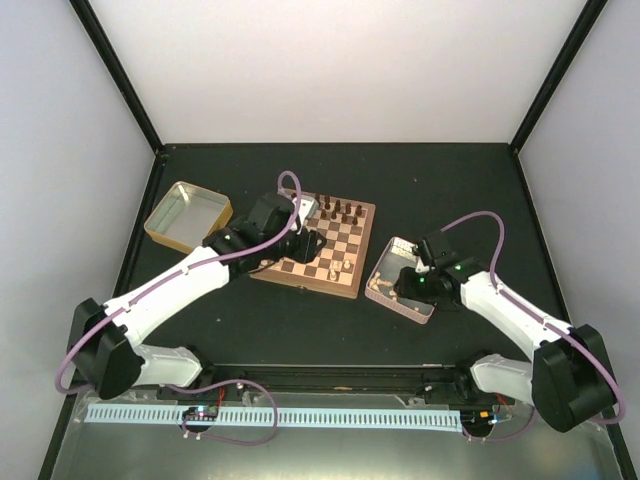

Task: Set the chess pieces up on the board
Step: Pick up the chess piece from the storage box.

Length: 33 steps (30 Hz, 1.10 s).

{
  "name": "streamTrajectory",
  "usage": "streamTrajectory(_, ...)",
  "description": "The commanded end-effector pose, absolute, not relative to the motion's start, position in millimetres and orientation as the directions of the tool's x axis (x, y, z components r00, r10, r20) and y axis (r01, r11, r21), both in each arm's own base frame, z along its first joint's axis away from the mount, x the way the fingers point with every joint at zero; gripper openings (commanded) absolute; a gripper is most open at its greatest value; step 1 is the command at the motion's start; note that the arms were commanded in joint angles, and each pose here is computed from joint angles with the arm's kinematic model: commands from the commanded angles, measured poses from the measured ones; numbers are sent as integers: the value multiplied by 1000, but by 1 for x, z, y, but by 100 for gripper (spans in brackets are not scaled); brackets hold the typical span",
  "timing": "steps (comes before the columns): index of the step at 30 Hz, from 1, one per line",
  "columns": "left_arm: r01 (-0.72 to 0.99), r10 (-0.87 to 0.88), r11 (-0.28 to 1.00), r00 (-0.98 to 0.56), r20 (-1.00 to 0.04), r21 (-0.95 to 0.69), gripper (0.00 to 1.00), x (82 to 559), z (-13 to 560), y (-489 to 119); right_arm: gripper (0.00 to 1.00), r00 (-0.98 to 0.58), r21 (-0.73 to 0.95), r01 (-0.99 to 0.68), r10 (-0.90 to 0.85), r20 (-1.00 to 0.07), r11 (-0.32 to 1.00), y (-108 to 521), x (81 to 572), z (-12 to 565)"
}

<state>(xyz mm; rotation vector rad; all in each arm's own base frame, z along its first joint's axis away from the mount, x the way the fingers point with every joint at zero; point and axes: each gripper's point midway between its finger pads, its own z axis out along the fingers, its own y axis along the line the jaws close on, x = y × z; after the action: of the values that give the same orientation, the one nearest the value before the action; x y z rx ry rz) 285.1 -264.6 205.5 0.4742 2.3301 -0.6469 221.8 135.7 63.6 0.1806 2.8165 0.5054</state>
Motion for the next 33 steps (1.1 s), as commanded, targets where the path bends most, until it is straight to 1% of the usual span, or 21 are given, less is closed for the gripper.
streamTrajectory(1, 519, 95, 780, -649, -755, -349, 49, 284, 232, -267, 41, -969, 392, 25, 119, -215, 919, 153, 217, 69)
streamTrajectory(8, 514, 101, 789, -650, -754, -337, 49, 280, 227, -260, 33, -970, 324, 55, 127, -206, 944, 151, 215, 62)
streamTrajectory(11, 512, 103, 790, -652, -751, -337, 49, 280, 224, -260, 30, -971, 314, 63, 131, -201, 947, 151, 215, 62)
streamTrajectory(16, 507, 106, 795, -656, -747, -333, 49, 280, 221, -259, 21, -973, 317, 76, 139, -182, 945, 154, 213, 59)
streamTrajectory(21, 501, 109, 801, -659, -744, -327, 49, 280, 219, -257, 16, -976, 304, 83, 138, -166, 949, 154, 212, 54)
streamTrajectory(24, 498, 112, 804, -662, -741, -324, 49, 280, 216, -256, 15, -976, 279, 84, 136, -171, 956, 151, 212, 53)
streamTrajectory(28, 496, 111, 806, -663, -740, -323, 48, 279, 215, -255, 7, -973, 230, 86, 131, -189, 969, 141, 212, 54)
streamTrajectory(33, 493, 109, 808, -663, -740, -323, 48, 280, 214, -255, 1, -972, 227, 84, 130, -197, 970, 141, 214, 55)
